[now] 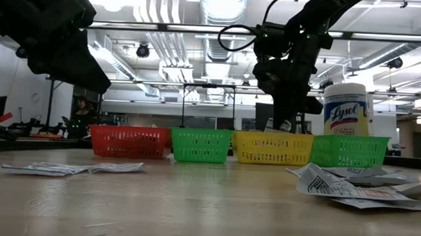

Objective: Pick & Place First Aid Supplies
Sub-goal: Put the blue bandage into the yellow basket

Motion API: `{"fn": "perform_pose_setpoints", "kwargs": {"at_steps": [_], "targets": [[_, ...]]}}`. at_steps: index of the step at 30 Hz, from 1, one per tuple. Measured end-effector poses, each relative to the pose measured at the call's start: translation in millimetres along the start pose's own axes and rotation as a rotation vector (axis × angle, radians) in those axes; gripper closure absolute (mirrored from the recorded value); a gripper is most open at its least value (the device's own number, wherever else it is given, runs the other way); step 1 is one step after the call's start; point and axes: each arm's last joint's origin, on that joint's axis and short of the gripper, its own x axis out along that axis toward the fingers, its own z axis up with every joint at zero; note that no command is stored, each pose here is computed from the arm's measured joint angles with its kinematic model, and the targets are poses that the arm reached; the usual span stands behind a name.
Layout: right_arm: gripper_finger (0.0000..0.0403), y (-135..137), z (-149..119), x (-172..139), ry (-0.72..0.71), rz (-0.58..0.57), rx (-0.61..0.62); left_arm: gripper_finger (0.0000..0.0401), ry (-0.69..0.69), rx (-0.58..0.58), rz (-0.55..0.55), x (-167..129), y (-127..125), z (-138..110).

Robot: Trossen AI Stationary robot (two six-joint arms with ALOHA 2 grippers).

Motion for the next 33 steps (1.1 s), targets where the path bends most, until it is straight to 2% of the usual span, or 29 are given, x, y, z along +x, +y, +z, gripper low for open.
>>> {"fn": "perform_pose_setpoints", "kwargs": {"at_steps": [10,20,23,33], "targets": [[0.0389,0.4,0.5,0.1,-0.003,0.006,-0.057,0.0250,-0.002,-0.007,-0.007,0.0,-0.7,0.4],[0.0302,0.6,1.5,0.2,-0.016,0.005,-0.082,0.0250,-0.002,-0.008,-0.008,-0.1,-0.8,0.5],[0.0281,-1.0,1.3,-0.7,-0.009,-0.001,-0.126,0.0250,-0.002,0.004,-0.008,-0.1,-0.8,0.5],[0.0266,3.9,10.9,-32.9,0.046,-0.040,-0.155,0.0250,-0.007,0.016,-0.018,-0.1,-2.0,1.3]]}}
